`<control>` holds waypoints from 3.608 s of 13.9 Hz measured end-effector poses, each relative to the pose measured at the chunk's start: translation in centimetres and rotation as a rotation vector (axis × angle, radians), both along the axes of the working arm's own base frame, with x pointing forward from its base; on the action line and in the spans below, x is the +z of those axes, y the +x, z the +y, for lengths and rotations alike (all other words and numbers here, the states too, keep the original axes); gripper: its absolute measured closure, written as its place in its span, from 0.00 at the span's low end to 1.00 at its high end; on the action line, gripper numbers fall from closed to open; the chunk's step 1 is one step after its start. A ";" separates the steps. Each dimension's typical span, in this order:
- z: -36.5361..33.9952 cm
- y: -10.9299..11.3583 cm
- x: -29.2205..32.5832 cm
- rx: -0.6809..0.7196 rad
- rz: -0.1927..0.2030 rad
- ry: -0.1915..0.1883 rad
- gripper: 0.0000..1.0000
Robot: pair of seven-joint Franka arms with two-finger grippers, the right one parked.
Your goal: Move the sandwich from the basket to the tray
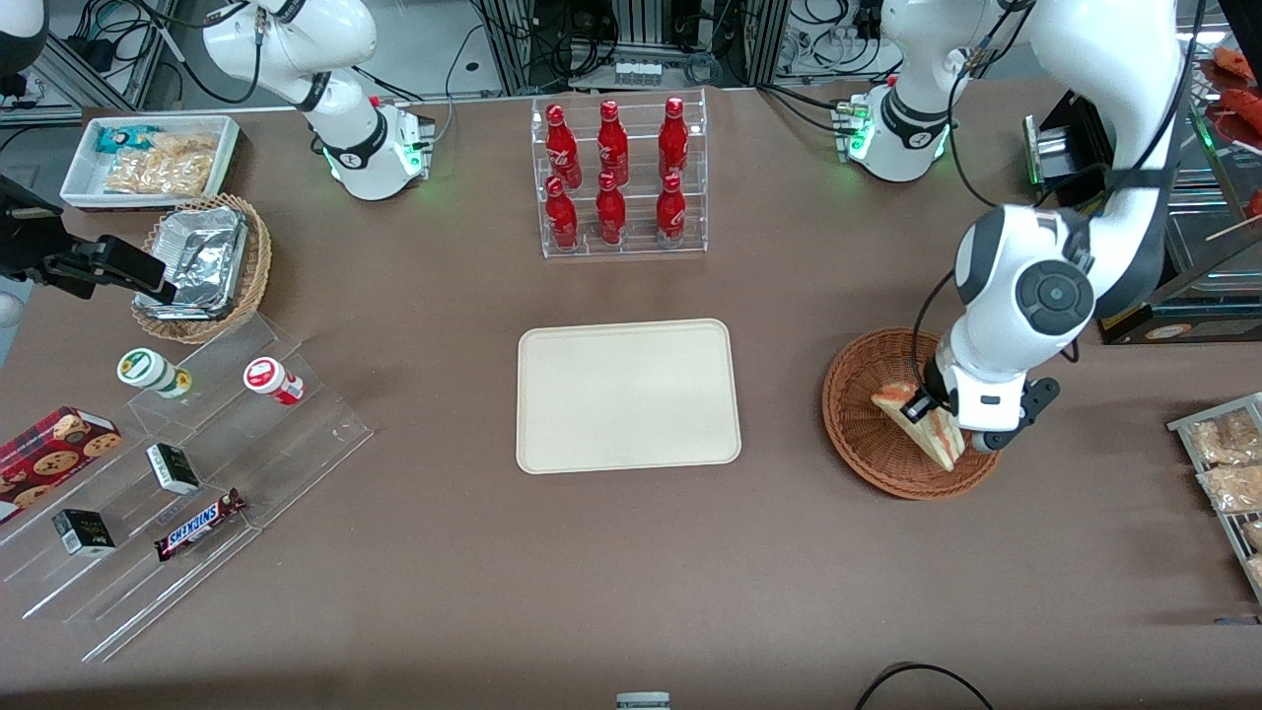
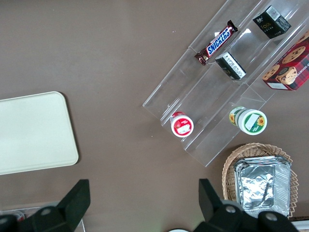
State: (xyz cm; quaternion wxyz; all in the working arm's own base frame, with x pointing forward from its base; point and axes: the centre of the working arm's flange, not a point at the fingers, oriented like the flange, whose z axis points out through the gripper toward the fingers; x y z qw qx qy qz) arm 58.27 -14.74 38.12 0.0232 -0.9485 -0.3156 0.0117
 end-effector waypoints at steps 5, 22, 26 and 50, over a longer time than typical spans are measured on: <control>-15.0 -3.6 3.8 -0.225 0.024 0.004 0.85; -38.3 -12.5 -13.9 -0.612 -0.104 -0.084 0.78; -39.4 -13.1 -13.2 -0.615 -0.118 -0.092 0.39; 5.8 -7.1 24.4 -0.458 0.154 -0.029 0.00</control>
